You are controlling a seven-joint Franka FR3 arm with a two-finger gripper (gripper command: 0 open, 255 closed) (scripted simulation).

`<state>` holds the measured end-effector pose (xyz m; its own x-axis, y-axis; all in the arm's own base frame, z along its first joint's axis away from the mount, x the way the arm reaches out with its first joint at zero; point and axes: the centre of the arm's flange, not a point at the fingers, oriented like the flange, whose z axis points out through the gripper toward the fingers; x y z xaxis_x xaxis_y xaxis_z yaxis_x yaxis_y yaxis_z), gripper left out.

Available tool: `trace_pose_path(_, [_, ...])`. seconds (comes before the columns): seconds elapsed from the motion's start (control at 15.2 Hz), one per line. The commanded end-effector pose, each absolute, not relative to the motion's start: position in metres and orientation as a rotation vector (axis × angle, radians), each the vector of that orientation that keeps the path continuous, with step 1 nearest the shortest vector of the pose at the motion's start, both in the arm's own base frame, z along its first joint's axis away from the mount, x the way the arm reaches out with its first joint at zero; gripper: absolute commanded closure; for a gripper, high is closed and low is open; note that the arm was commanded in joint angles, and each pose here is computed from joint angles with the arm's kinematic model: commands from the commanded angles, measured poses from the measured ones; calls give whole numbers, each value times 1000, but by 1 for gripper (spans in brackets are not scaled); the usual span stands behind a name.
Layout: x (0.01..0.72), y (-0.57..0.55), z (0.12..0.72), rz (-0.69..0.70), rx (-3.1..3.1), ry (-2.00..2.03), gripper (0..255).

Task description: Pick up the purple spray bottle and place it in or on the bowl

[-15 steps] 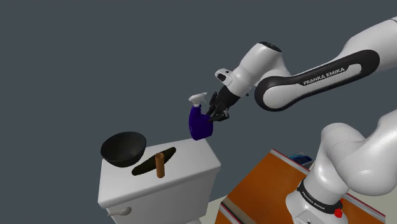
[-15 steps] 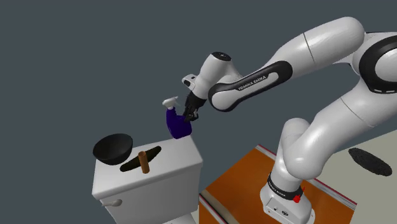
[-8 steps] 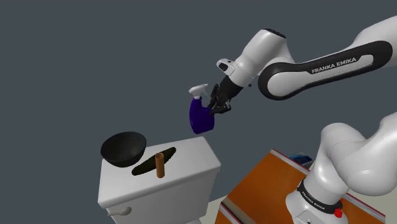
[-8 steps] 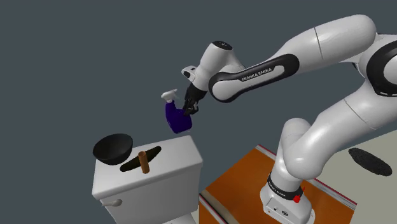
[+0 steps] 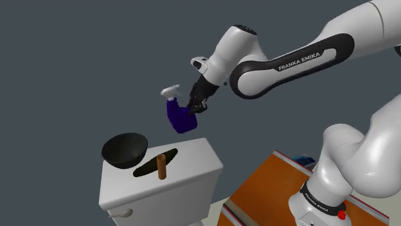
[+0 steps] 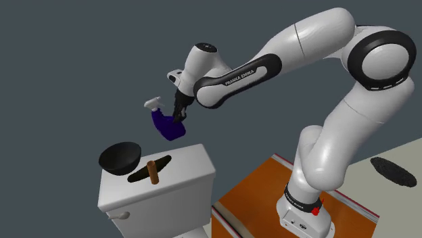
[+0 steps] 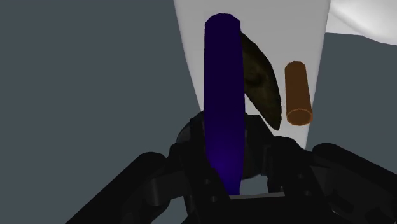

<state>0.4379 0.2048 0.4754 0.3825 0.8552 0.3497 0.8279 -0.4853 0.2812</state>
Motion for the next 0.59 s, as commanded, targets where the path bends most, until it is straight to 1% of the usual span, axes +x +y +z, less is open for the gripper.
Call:
trace_pose_path(0.0, [450,226,476,705,2562,1561,255])
trace_pose_path(0.53, [515,309,475,705,2562,1561,255])
